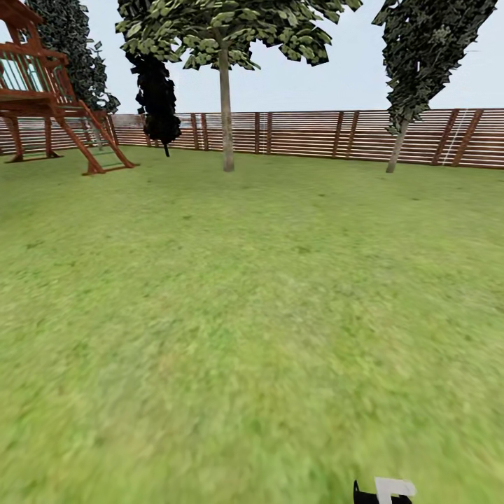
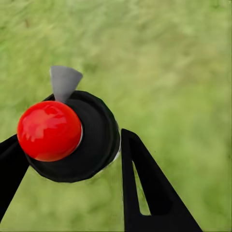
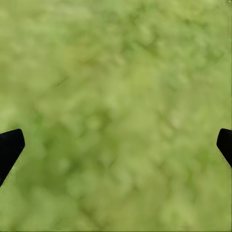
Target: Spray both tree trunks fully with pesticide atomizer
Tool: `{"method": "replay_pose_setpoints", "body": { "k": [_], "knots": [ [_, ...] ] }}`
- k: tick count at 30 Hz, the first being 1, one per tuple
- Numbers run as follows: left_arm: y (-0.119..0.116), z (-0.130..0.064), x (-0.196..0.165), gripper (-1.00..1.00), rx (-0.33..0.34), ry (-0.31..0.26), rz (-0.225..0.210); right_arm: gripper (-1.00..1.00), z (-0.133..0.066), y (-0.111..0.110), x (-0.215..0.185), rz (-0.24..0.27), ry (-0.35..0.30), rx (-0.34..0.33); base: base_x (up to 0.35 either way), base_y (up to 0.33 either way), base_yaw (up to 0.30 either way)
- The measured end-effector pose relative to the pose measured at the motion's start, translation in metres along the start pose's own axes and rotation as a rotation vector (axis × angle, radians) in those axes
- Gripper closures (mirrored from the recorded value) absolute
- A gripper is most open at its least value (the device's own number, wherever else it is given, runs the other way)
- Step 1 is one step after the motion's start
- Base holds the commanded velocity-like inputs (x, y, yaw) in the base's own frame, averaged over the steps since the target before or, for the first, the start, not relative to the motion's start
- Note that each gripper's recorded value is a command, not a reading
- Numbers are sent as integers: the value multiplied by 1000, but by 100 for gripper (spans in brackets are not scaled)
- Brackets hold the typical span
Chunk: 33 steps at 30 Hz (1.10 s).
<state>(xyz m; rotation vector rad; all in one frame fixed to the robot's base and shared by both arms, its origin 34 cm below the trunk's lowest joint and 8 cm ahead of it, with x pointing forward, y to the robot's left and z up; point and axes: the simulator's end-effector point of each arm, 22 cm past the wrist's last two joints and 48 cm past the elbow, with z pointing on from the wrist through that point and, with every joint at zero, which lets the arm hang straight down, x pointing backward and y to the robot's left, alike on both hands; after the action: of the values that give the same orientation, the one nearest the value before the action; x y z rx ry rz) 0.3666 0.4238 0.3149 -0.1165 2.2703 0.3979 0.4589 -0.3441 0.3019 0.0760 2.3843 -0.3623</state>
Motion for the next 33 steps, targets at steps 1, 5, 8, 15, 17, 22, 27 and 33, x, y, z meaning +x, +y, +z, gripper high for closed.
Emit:
{"method": "replay_pose_setpoints", "body": {
  "k": [1, 5, 8, 15, 17, 22, 27, 33],
  "knots": [
    [0, 0, 0, 100, 0, 0, 0, -100, 0, 0, 0, 0, 0, 0, 340, 0, 0],
    [0, 0, 0, 100, 0, 0, 0, -100, 0, 0, 0, 0, 0, 0, 340, 0, 0],
    [0, 0, 0, 100, 0, 0, 0, -100, 0, 0, 0, 0, 0, 0, 340, 0, 0],
    [0, 0, 0, 100, 0, 0, 0, -100, 0, 0, 0, 0, 0, 0, 340, 0, 0],
    [0, 0, 0, 100, 0, 0, 0, -100, 0, 0, 0, 0, 0, 0, 340, 0, 0],
    [0, 0, 0, 100, 0, 0, 0, -100, 0, 0, 0, 0, 0, 0, 340, 0, 0],
    [0, 0, 0, 100, 0, 0, 0, -100, 0, 0, 0, 0, 0, 0, 340, 0, 0],
    [0, 0, 0, 100, 0, 0, 0, -100, 0, 0, 0, 0, 0, 0, 340, 0, 0]
  ]
}}
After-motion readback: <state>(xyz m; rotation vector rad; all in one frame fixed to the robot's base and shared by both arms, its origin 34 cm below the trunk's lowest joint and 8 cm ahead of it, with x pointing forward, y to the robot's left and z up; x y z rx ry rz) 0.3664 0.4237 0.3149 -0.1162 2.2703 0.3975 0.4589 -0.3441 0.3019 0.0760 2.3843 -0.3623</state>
